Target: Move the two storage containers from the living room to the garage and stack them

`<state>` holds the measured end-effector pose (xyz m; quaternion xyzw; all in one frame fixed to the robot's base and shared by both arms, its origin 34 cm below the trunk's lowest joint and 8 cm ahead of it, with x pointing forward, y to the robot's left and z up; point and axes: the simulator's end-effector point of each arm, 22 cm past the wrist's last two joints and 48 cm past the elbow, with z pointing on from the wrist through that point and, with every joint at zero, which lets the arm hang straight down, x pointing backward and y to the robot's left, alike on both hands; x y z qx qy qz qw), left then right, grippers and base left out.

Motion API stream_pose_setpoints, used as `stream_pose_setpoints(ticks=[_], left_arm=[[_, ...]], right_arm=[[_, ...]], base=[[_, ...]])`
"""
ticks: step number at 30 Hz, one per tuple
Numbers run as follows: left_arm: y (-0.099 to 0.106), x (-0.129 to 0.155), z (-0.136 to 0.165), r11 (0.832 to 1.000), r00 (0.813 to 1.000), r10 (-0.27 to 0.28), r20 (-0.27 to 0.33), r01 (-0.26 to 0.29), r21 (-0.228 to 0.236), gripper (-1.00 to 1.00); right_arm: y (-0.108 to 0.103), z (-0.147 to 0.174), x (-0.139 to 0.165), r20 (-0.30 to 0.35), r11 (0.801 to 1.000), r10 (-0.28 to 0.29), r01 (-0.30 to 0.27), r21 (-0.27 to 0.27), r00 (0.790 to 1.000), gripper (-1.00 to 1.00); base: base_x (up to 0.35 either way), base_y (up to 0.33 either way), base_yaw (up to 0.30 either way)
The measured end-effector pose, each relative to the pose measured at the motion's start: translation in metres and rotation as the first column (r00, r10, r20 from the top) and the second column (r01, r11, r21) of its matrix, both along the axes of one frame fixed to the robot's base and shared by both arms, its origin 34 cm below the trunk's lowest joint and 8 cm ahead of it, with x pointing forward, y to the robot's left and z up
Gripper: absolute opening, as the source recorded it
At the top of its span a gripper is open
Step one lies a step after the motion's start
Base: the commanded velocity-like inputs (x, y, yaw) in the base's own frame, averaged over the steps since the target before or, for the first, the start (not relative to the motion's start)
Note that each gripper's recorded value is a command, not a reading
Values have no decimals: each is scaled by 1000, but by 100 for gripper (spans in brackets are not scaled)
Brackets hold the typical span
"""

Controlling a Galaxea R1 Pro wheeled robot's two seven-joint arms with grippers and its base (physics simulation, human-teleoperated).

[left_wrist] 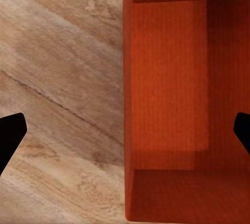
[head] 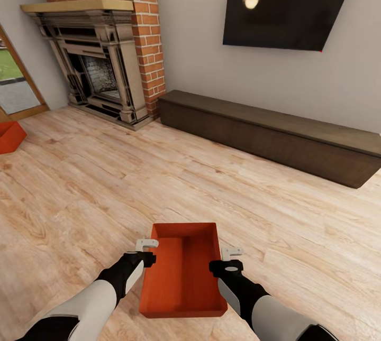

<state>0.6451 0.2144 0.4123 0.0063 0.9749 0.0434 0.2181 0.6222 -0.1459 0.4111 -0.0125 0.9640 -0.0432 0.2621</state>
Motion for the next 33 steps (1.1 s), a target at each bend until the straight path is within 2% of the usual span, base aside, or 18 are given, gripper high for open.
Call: stream_pose_setpoints(ticks=[7, 17, 25, 33], left_arm=[[0, 0, 0, 1000, 1000, 0, 0, 0, 0, 100], [0, -4, -21, 1000, 1000, 0, -2, 0, -1, 100], [-1, -16, -42, 1000, 999, -3, -34, 3, 0, 100], [-1, -24, -47, 1000, 999, -3, -54, 4, 1, 100]], right_arm=[[0, 0, 0, 1, 1000, 0, 0, 0, 1000, 100], [0, -20, -2, 4, 1000, 0, 0, 0, 1000, 100], [-1, -35, -3, 18, 1000, -5, 4, 2, 1000, 100], [-1, -35, -3, 19, 1000, -4, 4, 1, 1000, 100]], base=[[0, 0, 0], [0, 0, 0], [0, 0, 0], [0, 0, 0]])
